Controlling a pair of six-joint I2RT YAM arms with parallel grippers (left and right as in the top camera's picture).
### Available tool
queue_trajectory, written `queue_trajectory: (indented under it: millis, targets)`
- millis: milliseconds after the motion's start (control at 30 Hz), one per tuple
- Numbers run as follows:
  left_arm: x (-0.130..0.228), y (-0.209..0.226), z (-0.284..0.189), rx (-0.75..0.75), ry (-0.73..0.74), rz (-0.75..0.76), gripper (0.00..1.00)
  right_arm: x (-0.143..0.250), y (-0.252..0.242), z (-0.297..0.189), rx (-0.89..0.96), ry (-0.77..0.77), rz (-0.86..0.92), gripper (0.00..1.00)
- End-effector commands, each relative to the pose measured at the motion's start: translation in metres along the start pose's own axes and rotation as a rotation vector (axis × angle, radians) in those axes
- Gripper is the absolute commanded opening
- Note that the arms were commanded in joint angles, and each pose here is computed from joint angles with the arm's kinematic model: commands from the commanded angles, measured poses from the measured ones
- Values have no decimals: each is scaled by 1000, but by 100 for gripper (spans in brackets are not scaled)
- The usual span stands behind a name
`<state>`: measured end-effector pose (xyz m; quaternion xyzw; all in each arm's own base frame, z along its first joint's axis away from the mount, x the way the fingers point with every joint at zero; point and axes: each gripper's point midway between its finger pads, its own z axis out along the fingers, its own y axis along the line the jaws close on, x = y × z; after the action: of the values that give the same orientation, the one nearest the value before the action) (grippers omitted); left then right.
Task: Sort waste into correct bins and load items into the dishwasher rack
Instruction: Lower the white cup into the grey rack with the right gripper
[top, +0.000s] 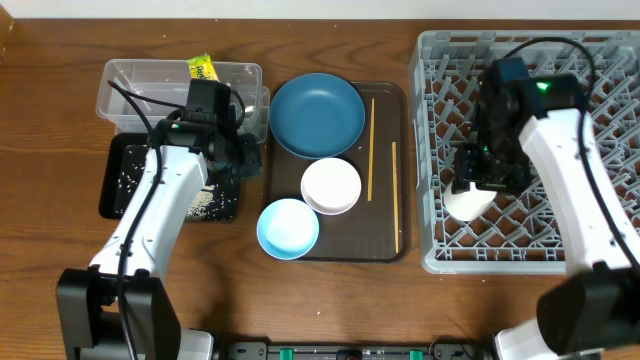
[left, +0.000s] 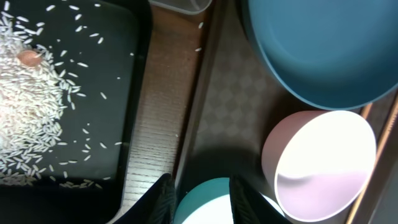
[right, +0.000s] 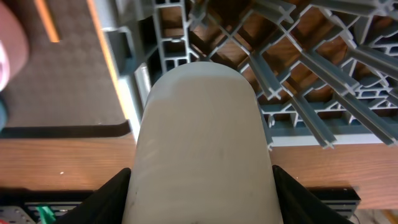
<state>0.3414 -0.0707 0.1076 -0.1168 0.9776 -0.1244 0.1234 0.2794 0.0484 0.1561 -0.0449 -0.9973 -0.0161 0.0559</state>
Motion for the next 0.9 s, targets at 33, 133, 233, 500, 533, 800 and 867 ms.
queue_trajectory:
  millis: [33, 133, 233, 500, 533, 800, 867]
  targets:
    - [-5, 1, -8, -18, -26, 17, 32, -4, -2, 15, 38, 46, 4, 41]
    - [-5, 1, -8, -18, -26, 17, 32, -6, -1, 28, 46, 76, 3, 44]
    - [-5, 1, -8, -18, -26, 17, 32, -7, -2, 37, 50, 92, 4, 49]
    - [-6, 1, -8, -17, -27, 22, 32, -9, -1, 36, 47, 87, 4, 78]
    - [-6, 1, -8, -17, -28, 22, 32, -9, -1, 35, 46, 81, 4, 80]
    - [-6, 0, -8, -12, -28, 22, 32, -30, 11, -7, -15, -70, -6, 82]
    - [-6, 0, -8, -12, -28, 22, 32, -36, 18, -24, -51, -129, -14, 81]
